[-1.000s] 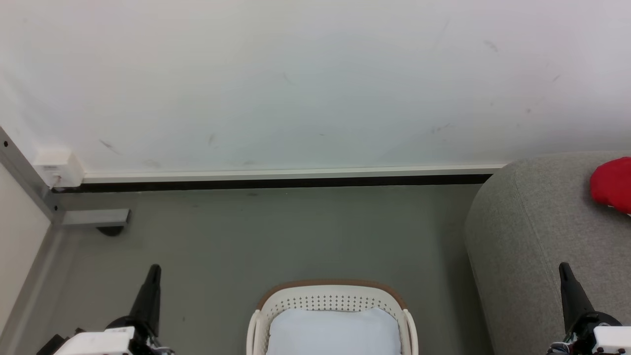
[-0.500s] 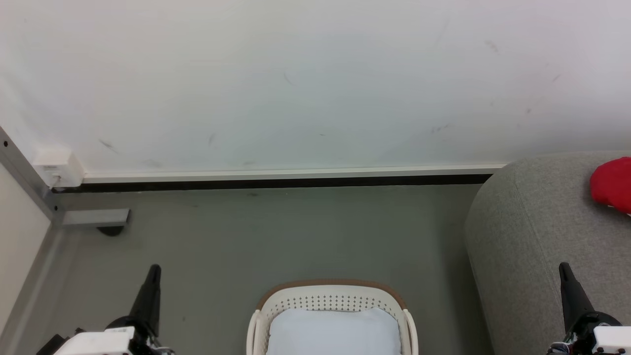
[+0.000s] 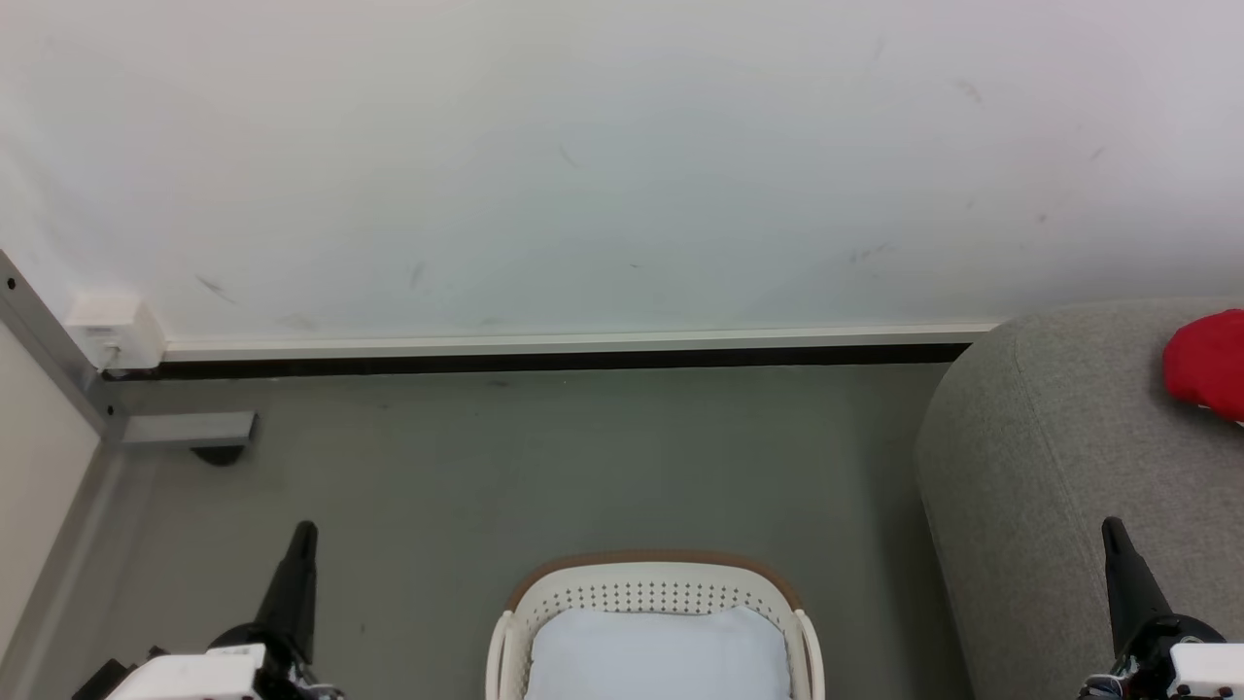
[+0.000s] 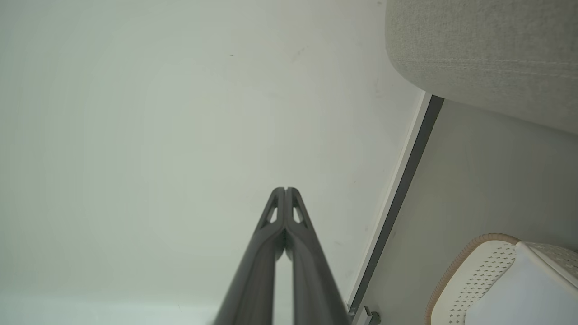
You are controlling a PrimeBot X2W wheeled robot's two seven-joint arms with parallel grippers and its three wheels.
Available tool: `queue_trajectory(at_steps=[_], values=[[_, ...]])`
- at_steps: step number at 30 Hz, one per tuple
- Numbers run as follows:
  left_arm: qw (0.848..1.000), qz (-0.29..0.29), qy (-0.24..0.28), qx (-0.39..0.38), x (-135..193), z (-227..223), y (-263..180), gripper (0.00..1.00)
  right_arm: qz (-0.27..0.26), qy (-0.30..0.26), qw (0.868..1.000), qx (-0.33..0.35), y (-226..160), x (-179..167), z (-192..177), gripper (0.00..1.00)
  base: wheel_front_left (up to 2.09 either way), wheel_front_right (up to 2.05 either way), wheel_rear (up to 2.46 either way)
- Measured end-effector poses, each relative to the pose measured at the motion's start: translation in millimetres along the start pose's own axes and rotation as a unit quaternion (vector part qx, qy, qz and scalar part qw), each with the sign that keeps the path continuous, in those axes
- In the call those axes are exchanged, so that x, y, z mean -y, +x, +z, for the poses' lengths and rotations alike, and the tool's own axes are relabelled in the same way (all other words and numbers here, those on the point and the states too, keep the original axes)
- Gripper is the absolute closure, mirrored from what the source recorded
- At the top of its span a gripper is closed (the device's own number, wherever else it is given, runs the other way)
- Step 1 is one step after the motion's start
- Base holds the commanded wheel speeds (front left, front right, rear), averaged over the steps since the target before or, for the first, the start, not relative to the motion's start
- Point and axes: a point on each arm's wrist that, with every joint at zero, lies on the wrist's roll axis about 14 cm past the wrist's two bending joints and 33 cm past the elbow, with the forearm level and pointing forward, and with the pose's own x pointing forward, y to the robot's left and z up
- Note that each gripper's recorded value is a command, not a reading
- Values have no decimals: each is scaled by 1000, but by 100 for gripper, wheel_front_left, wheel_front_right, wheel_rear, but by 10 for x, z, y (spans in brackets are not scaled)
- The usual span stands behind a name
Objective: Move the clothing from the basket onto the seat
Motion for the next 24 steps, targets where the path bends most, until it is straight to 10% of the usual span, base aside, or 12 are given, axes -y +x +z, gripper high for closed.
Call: queue_trajectory(at_steps=[24], values=[[1000, 0, 0, 0, 1, 0, 0, 100, 0, 0, 1000, 0, 0, 0, 1, 100, 0, 0, 0]])
